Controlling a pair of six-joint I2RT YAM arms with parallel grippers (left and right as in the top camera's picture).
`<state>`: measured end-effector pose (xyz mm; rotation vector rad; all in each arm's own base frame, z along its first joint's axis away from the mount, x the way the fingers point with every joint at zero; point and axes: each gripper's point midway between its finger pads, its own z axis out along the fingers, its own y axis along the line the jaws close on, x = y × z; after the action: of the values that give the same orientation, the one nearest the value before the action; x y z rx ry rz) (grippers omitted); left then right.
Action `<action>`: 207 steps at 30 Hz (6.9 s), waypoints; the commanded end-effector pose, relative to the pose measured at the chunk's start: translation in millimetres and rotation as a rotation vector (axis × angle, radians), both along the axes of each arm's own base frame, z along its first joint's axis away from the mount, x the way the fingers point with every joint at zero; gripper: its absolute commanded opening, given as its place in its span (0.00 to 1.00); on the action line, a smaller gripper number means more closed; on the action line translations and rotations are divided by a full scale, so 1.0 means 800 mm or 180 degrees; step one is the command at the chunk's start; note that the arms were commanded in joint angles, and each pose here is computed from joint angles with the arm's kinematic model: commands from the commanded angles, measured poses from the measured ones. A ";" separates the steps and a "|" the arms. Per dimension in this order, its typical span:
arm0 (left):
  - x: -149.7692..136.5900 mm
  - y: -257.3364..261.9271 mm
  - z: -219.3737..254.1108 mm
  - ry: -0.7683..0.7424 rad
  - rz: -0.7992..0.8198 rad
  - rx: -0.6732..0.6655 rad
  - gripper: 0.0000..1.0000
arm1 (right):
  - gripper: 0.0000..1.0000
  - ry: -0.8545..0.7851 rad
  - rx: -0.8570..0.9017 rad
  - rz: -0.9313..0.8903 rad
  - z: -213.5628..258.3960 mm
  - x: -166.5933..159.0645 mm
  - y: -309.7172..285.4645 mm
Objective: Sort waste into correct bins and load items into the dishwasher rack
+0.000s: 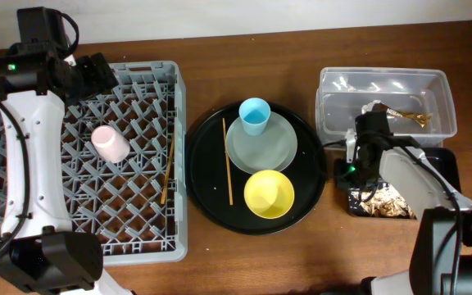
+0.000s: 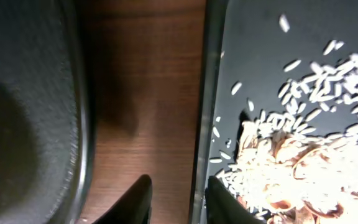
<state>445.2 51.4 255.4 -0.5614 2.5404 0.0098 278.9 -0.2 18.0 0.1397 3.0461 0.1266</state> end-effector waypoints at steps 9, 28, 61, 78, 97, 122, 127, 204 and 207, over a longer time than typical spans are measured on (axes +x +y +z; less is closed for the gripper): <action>-0.003 0.002 0.017 -0.0101 -0.0034 0.0016 0.99 | 0.04 0.0159 -0.0027 0.0130 -0.005 -0.016 0.001; -0.003 0.002 0.017 -0.0101 -0.0034 0.0016 0.99 | 0.09 -0.0006 0.0352 0.0537 0.000 -0.005 0.056; -0.003 0.002 0.017 -0.0101 -0.0034 0.0016 0.99 | 0.99 -0.0659 0.0110 0.0583 0.250 0.065 0.052; -0.003 0.002 0.017 -0.0101 -0.0034 0.0016 0.99 | 0.99 -0.0659 0.0110 0.0583 0.250 0.065 0.052; -0.001 0.002 0.018 -0.0128 -0.0022 0.0009 0.99 | 0.99 -0.0659 0.0110 0.0583 0.250 0.065 0.052; -0.157 -0.303 -0.153 0.1314 -0.2185 -0.0081 0.34 | 0.99 -0.0659 0.0110 0.0582 0.250 0.065 0.052; -0.158 -0.316 -0.200 0.1231 -0.2147 -0.0107 0.34 | 0.99 -0.0659 0.0110 0.0583 0.250 0.065 0.052; -0.072 -0.302 -0.108 0.0021 -0.1332 0.0565 0.01 | 0.99 -0.0659 0.0110 0.0583 0.250 0.065 0.052; -0.077 -0.261 -0.097 0.0138 -0.1164 0.0602 0.00 | 0.98 -0.0659 0.0110 0.0583 0.250 0.065 0.052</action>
<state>380.3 -196.0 157.7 0.0814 2.6293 0.0625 331.6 37.7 213.1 -0.1345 2.8589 0.1794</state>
